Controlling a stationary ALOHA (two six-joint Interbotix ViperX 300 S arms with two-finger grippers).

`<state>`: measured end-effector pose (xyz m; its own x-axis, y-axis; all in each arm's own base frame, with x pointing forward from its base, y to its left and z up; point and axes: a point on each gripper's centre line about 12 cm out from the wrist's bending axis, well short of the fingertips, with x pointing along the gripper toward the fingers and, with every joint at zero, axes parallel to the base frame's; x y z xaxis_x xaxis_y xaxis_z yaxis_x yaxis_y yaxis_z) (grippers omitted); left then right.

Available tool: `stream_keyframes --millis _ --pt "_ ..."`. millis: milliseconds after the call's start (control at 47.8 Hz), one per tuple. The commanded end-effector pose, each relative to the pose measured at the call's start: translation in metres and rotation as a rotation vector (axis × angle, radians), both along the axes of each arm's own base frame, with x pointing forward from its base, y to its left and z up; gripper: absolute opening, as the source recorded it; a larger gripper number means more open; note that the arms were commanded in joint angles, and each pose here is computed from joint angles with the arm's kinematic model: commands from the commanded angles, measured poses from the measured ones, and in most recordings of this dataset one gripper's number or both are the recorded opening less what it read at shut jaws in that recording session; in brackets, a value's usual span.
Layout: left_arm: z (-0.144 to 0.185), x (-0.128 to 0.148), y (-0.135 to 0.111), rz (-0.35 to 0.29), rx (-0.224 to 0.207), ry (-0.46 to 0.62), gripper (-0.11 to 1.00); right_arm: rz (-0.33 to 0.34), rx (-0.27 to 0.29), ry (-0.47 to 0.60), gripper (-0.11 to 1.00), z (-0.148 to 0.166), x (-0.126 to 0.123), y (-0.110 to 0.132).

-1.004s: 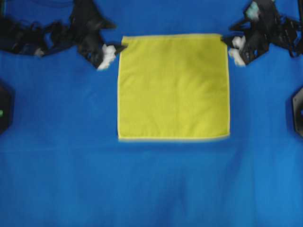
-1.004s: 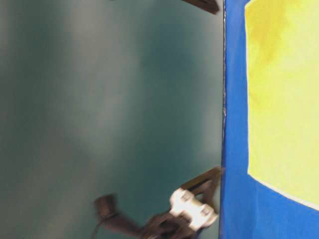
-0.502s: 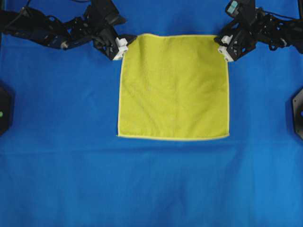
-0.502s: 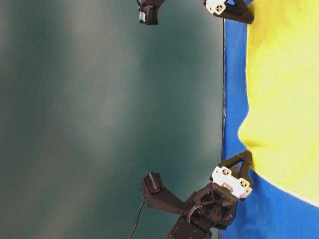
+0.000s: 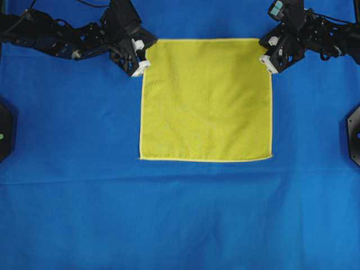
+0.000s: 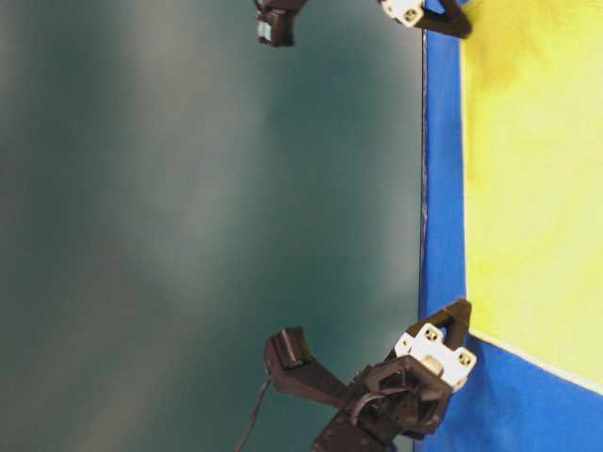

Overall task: Fold the yellow towel.
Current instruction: 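Pull the far corners toward the near edge, folding the towel in half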

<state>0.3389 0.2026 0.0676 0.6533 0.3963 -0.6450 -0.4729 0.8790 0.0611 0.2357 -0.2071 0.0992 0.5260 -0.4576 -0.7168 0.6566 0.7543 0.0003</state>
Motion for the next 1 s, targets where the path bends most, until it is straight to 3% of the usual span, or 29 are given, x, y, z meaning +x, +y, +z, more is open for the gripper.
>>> stream_keyframes --millis 0,167,272,606,774,983 --pt "0.031 0.005 0.004 -0.009 0.041 -0.043 0.01 -0.008 -0.032 -0.042 0.03 0.019 0.000 -0.001" --pt "0.062 0.008 0.009 -0.044 0.121 -0.068 0.01 -0.013 -0.064 -0.083 0.03 0.039 -0.004 0.001" --pt "0.075 0.012 0.011 -0.055 0.149 -0.081 0.01 -0.012 -0.068 -0.091 0.03 0.042 -0.005 0.003" --pt "0.073 0.011 -0.005 -0.077 0.121 -0.073 0.01 0.004 -0.051 -0.100 0.03 0.041 -0.002 0.014" --pt "0.088 0.014 -0.038 -0.153 0.120 -0.085 0.01 0.032 -0.024 -0.113 0.03 0.045 -0.002 0.034" --pt "0.084 0.016 -0.093 -0.265 0.063 -0.066 0.01 0.113 0.054 -0.125 0.03 0.043 0.000 0.081"
